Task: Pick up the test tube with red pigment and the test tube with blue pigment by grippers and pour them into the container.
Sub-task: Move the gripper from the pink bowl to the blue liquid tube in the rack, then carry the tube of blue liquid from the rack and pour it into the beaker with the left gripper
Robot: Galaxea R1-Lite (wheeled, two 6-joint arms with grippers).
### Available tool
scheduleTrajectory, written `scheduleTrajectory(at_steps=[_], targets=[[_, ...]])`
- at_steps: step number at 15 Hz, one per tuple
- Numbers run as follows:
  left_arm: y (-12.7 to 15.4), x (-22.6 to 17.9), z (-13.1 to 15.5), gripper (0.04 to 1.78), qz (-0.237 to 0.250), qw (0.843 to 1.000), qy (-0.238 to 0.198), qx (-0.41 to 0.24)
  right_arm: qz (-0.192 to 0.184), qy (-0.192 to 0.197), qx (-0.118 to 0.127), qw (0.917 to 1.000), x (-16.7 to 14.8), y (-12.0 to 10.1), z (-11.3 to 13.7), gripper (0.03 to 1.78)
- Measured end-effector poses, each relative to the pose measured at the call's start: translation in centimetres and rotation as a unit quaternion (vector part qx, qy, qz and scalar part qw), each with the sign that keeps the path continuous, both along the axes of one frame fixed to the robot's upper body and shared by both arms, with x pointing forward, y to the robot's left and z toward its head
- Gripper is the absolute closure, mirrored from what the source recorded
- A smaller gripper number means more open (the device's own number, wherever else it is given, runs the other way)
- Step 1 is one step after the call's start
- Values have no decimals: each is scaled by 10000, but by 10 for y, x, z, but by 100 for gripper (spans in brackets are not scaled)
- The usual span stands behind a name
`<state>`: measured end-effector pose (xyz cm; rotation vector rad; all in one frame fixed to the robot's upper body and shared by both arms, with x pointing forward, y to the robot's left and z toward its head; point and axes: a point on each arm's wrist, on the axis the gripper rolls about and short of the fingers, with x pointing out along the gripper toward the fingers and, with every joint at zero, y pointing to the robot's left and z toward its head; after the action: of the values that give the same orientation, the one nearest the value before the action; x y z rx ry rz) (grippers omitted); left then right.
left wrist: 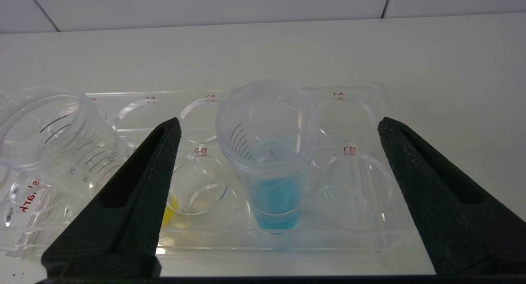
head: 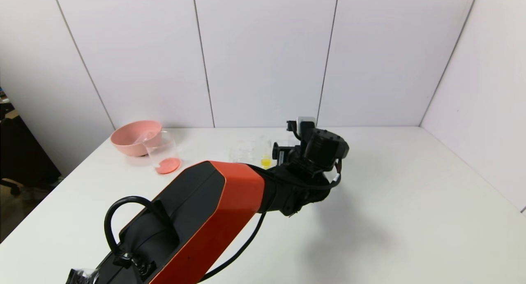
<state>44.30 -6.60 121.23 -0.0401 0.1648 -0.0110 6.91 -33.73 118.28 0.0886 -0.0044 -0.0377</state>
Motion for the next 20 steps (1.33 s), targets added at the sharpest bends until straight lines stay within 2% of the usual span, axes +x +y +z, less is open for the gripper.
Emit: scheduleTrajectory(at_steps=[3, 7, 8, 16, 20], targets=[[-1, -1, 0, 49, -7, 10000, -3, -5, 0, 0, 0, 10000, 0, 0, 0, 4], [-1, -2, 2, 122, -8, 10000, -42, -51, 0, 0, -1, 10000, 0, 0, 0, 4], [-1, -2, 2, 134, -11, 10000, -44, -58, 0, 0, 0, 10000, 0, 0, 0, 4], [0, -4, 10, 137, -18, 9998, -106, -142, -2, 0, -1, 10000, 0, 0, 0, 4], [4, -8, 33, 137, -32, 9995, -242, -207, -2, 0, 0, 10000, 0, 0, 0, 4]])
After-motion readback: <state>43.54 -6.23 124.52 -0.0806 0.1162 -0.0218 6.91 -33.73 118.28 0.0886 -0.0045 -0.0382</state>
